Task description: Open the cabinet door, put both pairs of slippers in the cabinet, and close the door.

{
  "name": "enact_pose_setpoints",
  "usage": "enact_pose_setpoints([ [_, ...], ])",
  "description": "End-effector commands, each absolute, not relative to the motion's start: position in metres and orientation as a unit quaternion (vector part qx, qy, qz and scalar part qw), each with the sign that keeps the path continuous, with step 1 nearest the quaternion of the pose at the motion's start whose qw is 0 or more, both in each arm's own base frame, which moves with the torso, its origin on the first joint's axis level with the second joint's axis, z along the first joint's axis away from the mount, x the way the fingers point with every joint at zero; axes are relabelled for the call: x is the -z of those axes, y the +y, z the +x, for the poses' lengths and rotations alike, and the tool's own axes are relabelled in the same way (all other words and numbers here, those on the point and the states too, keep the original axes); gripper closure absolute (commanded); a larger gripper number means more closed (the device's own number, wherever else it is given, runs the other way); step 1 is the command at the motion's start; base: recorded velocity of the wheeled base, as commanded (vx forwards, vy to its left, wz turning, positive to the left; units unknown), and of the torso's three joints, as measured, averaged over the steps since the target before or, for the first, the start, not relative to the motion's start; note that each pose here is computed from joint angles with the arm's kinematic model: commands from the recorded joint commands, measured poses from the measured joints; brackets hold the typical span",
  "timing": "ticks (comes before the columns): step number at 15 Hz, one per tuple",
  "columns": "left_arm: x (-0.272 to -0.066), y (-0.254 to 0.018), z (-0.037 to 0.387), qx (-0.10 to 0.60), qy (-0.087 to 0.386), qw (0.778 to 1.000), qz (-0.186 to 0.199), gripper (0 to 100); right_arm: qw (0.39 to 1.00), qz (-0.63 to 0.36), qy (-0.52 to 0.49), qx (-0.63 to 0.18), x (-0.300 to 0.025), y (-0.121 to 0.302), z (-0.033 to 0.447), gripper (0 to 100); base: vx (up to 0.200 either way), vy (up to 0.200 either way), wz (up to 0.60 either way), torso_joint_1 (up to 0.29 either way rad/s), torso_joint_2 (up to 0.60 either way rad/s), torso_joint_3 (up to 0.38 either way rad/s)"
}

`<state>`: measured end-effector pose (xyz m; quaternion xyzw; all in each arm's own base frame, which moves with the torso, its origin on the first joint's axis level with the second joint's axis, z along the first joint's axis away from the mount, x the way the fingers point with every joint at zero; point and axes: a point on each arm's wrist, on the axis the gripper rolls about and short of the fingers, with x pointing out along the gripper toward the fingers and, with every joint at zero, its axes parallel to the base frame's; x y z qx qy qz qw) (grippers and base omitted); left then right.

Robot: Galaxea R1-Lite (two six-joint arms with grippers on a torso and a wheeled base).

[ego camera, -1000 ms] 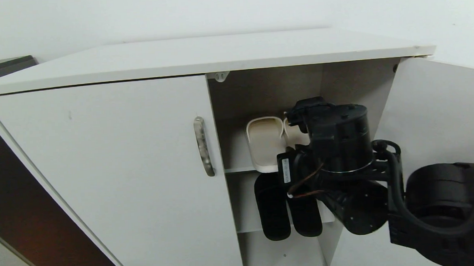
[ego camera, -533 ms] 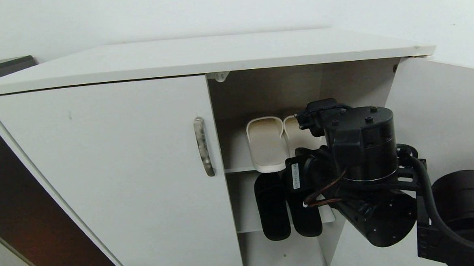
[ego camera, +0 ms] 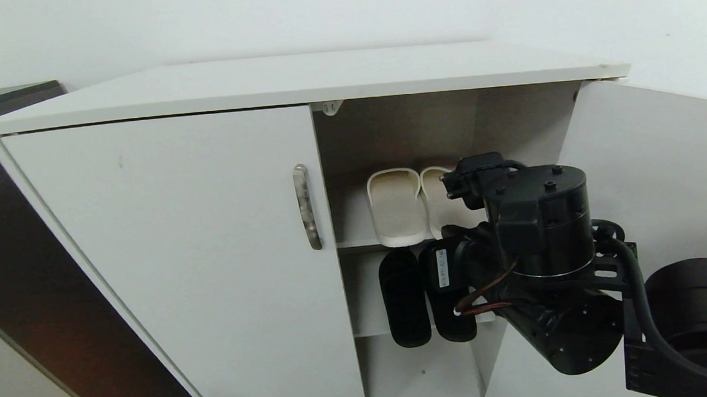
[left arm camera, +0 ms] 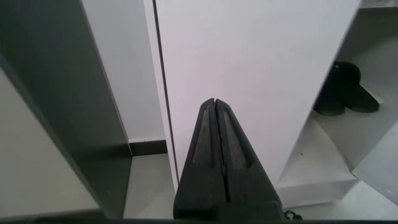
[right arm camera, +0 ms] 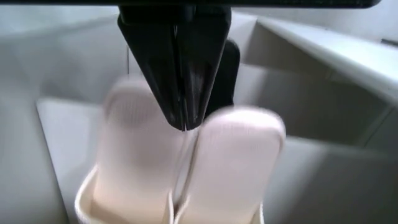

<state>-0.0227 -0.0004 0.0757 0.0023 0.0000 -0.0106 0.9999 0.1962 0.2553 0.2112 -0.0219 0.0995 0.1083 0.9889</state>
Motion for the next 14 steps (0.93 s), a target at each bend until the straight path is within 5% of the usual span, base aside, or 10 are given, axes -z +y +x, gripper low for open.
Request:
enact_pose_setpoints([
  [1,-0.076,0.000,-0.023,0.011,0.000,1.000,0.002,100,0.989,-0.022,0.100,-0.108,-0.211,0.255,0.196,100,-0.200,0.000,0.00,-0.002,0.00,0.007],
  [14,-0.076,0.000,-0.023,0.010,0.000,1.000,0.002,100,0.988,-0.030,0.111,-0.099,-0.195,0.247,0.200,100,-0.200,0.000,0.00,0.003,0.00,0.004],
])
